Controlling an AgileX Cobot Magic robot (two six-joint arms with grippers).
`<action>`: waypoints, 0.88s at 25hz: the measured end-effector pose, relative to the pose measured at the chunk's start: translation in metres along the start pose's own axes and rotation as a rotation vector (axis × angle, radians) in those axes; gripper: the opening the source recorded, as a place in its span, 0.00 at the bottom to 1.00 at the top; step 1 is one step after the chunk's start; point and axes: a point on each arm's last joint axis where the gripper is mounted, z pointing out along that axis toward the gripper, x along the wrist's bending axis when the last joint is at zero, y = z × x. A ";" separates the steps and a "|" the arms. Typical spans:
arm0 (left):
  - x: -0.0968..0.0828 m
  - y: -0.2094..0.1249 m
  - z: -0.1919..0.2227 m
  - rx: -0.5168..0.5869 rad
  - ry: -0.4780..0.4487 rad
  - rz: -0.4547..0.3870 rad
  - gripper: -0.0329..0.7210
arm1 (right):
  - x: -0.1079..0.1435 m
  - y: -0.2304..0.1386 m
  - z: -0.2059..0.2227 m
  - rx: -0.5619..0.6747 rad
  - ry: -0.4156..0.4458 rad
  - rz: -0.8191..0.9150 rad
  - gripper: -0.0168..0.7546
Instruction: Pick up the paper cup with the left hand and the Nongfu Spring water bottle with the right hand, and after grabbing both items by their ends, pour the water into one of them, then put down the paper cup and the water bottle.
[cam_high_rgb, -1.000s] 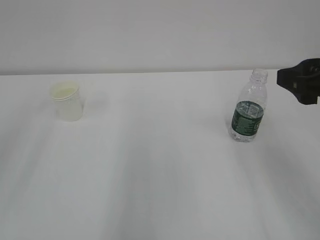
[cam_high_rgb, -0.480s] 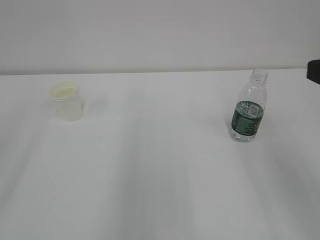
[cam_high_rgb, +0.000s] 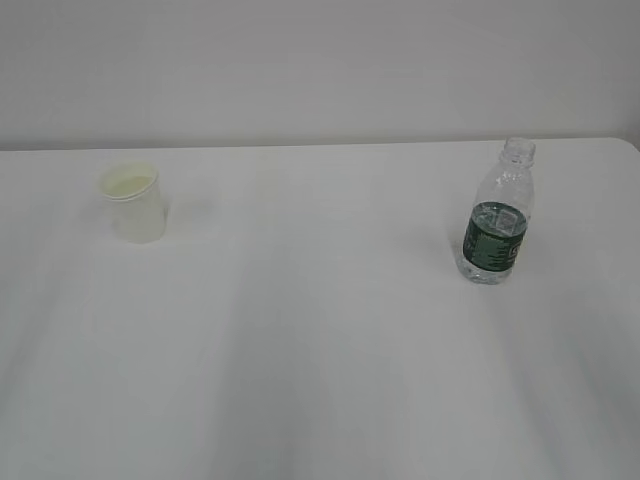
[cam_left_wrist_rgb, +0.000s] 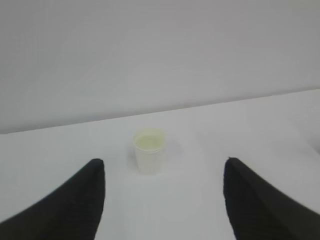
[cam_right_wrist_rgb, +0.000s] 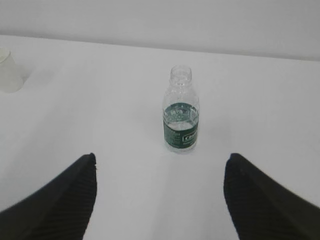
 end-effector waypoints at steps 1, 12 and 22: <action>0.000 -0.002 -0.003 0.010 0.000 -0.004 0.74 | 0.000 -0.002 -0.002 0.013 0.001 0.000 0.79; 0.002 -0.009 -0.031 0.223 0.018 -0.021 0.73 | 0.002 -0.031 -0.024 0.252 0.018 -0.002 0.79; 0.002 -0.031 -0.039 0.483 0.028 -0.034 0.70 | -0.002 -0.052 -0.033 0.503 -0.020 -0.043 0.79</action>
